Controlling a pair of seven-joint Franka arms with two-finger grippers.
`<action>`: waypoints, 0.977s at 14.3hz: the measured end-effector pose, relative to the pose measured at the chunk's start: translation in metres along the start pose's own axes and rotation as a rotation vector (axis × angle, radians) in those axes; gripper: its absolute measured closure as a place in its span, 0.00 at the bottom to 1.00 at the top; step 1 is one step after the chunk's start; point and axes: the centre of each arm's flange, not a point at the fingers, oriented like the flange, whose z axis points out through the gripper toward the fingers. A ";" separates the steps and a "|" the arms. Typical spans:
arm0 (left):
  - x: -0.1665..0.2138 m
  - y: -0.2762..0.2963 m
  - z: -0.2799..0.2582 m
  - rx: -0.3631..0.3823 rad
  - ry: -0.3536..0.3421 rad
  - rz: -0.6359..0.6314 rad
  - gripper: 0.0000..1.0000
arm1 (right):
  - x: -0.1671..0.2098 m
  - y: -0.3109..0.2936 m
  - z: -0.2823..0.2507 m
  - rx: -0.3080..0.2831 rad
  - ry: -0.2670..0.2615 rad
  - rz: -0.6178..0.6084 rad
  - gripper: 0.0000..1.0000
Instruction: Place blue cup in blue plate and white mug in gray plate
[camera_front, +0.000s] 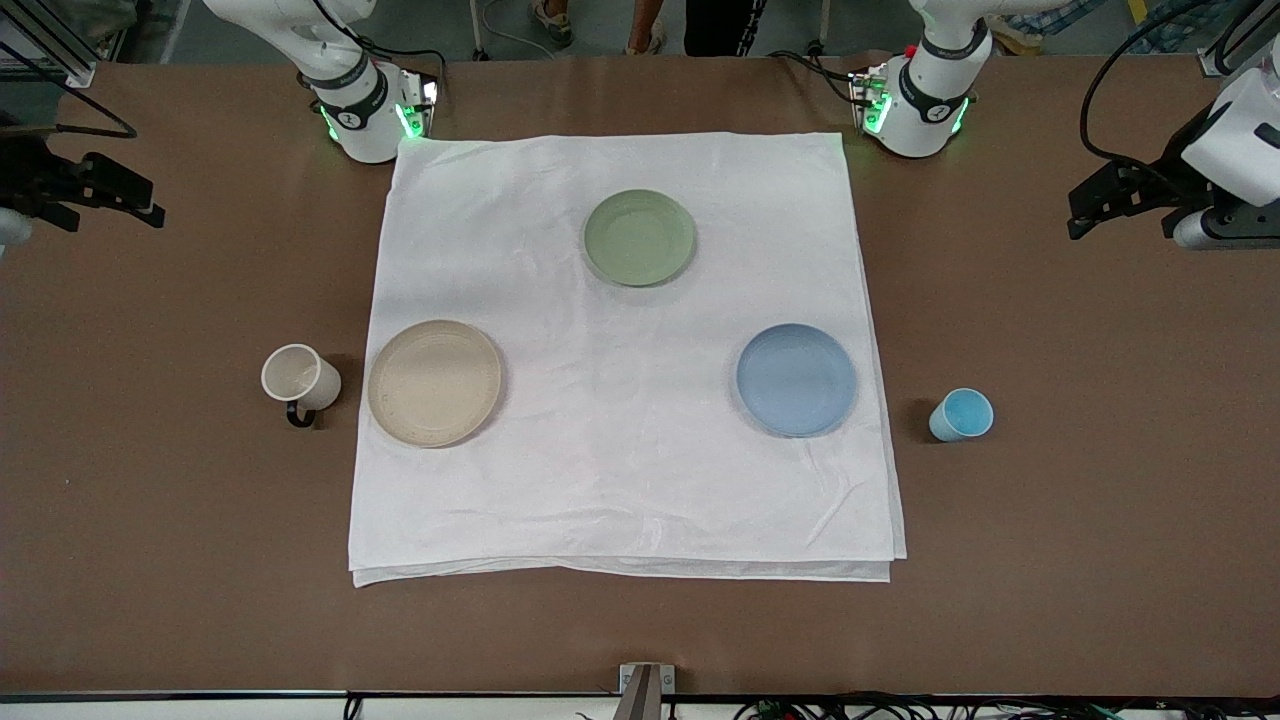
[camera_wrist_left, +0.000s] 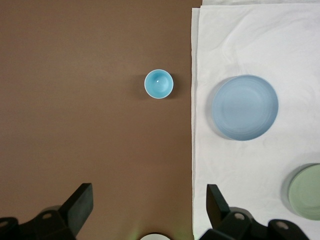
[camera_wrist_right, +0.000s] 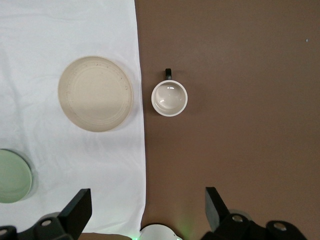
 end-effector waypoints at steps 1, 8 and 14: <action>0.000 0.000 0.000 0.000 0.000 -0.001 0.00 | 0.000 0.000 -0.001 -0.005 0.007 0.000 0.00; 0.039 -0.021 0.052 0.020 -0.030 -0.028 0.00 | -0.003 0.002 -0.005 -0.014 0.007 0.002 0.00; 0.092 -0.039 0.181 0.003 0.001 -0.051 0.00 | 0.023 0.008 0.019 -0.019 -0.001 0.011 0.00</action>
